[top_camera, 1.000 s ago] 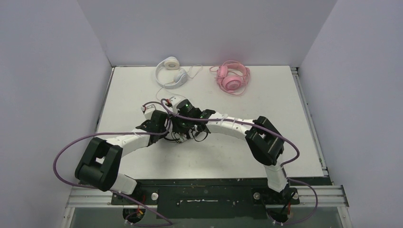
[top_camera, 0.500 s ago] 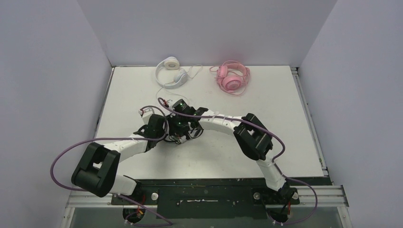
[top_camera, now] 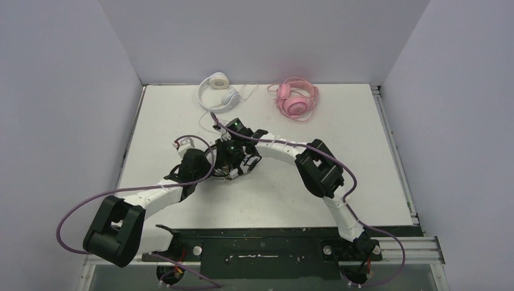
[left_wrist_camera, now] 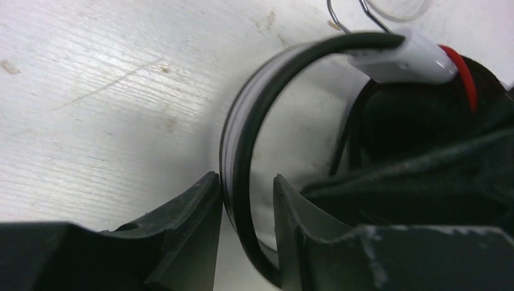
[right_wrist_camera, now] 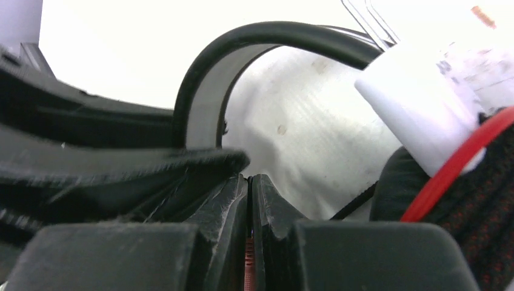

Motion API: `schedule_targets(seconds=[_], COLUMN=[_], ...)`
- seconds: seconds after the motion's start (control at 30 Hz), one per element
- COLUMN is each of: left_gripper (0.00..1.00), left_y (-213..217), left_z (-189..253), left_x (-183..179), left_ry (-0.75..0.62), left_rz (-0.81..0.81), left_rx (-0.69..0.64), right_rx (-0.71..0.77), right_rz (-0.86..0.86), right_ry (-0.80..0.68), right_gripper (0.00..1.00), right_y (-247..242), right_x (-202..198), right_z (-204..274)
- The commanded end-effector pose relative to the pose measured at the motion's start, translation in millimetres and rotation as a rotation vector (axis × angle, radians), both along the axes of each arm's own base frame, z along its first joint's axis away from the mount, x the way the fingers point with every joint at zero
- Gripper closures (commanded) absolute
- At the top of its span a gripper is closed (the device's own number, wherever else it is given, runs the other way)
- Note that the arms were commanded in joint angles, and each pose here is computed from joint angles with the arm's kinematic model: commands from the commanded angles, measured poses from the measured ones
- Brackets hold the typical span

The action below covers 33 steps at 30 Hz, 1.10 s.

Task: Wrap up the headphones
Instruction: Place the headphones at the center of the board.

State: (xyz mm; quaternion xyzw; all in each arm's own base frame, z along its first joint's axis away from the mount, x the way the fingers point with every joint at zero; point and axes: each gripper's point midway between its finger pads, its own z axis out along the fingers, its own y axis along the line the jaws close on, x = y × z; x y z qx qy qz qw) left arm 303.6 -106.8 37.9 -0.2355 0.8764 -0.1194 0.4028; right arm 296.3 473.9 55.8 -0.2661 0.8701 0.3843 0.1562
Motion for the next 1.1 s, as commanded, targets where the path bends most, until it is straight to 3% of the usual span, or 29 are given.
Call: schedule_targets(seconds=[0.0, 0.07, 0.17, 0.3, 0.4, 0.6, 1.07], left_gripper=[0.64, 0.62, 0.45, 0.35, 0.37, 0.57, 0.52], left_y=[-41, -35, -24, -26, -29, -29, -30], left_z=[46, 49, 53, 63, 61, 45, 27], left_x=[7, 4, -2, -7, -7, 3, 13], left_ry=[-0.115, -0.114, -0.113, -0.16, -0.154, -0.086, -0.06], left_rz=[-0.121, -0.103, -0.057, -0.076, -0.095, -0.101, -0.095], left_rx=[-0.185, -0.184, -0.171, -0.209, -0.217, -0.183, -0.197], right_rx=[-0.069, -0.074, -0.084, -0.081, -0.08, -0.077, -0.063], right_rz=[-0.11, -0.114, -0.122, -0.121, -0.12, -0.124, -0.118], right_ry=[-0.033, -0.031, -0.025, -0.023, -0.025, -0.025, -0.031], right_gripper=[1.0, 1.0, 1.0, 1.0, 1.0, 1.0, 1.0], right_y=[-11, -12, -13, -12, -11, -13, -11], right_x=[38, 40, 42, 44, 45, 47, 48], right_z=[-41, -41, -43, -41, -40, -39, -33])
